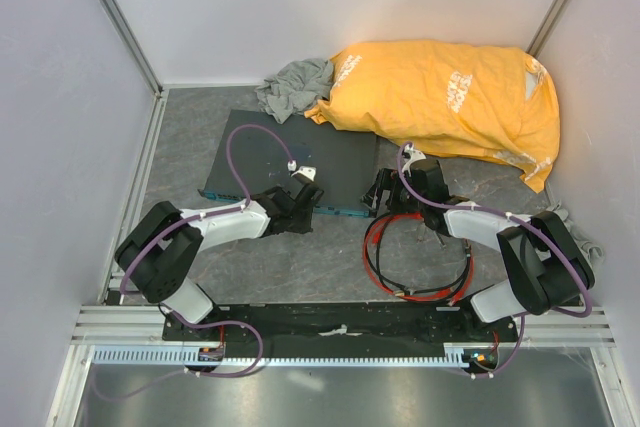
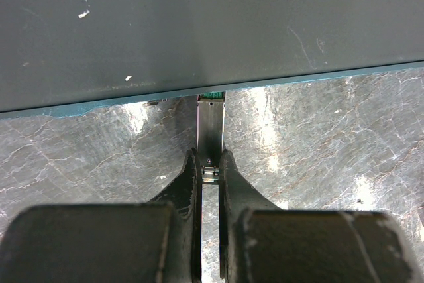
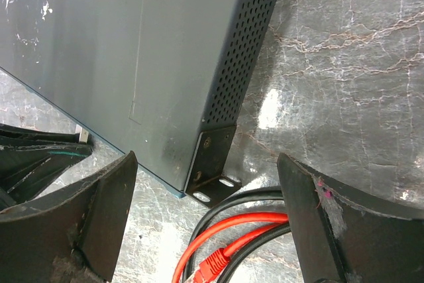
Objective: Insert the plug into the switch port
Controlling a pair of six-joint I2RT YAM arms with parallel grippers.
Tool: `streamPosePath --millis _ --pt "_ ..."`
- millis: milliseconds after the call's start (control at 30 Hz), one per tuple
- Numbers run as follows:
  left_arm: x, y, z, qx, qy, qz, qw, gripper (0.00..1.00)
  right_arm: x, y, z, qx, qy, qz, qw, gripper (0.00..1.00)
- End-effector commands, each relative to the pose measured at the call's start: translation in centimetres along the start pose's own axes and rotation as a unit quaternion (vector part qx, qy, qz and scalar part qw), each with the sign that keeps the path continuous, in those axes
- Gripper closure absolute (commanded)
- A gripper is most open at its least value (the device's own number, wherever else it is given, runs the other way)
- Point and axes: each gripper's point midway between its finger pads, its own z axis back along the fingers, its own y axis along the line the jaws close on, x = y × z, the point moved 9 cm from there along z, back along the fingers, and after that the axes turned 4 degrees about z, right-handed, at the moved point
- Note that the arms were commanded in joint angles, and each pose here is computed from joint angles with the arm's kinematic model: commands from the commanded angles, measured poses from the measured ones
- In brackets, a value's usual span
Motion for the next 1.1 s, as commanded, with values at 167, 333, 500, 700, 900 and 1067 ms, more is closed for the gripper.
streamPosePath --millis 167,333,500,700,900,1067 --pt "1.3 1.4 -0.6 0.079 -0.034 0.032 0.996 0.98 0.7 0.6 0.3 0.019 -0.023 0.004 1.0 0.06" --pt "1.0 1.0 -0.4 0.107 -0.031 0.028 0.993 0.98 0.6 0.6 0.3 0.022 -0.021 0.002 1.0 0.06" --pt "1.4 0.4 -0.4 0.112 -0.024 0.026 0.993 0.98 0.7 0.7 0.4 0.027 -0.021 0.0 0.999 0.06" --pt "1.9 0.2 0.1 0.123 -0.018 0.02 0.992 0.98 0.7 0.9 0.5 0.031 -0.024 -0.001 0.999 0.06" --pt "2.0 0.1 0.3 0.125 -0.005 0.019 0.992 0.98 0.7 1.0 0.6 0.037 -0.024 -0.003 0.999 0.06" --pt "1.6 0.3 0.3 0.133 0.0 0.03 0.991 0.98 0.6 1.0 0.7 0.04 -0.025 -0.003 0.999 0.06"
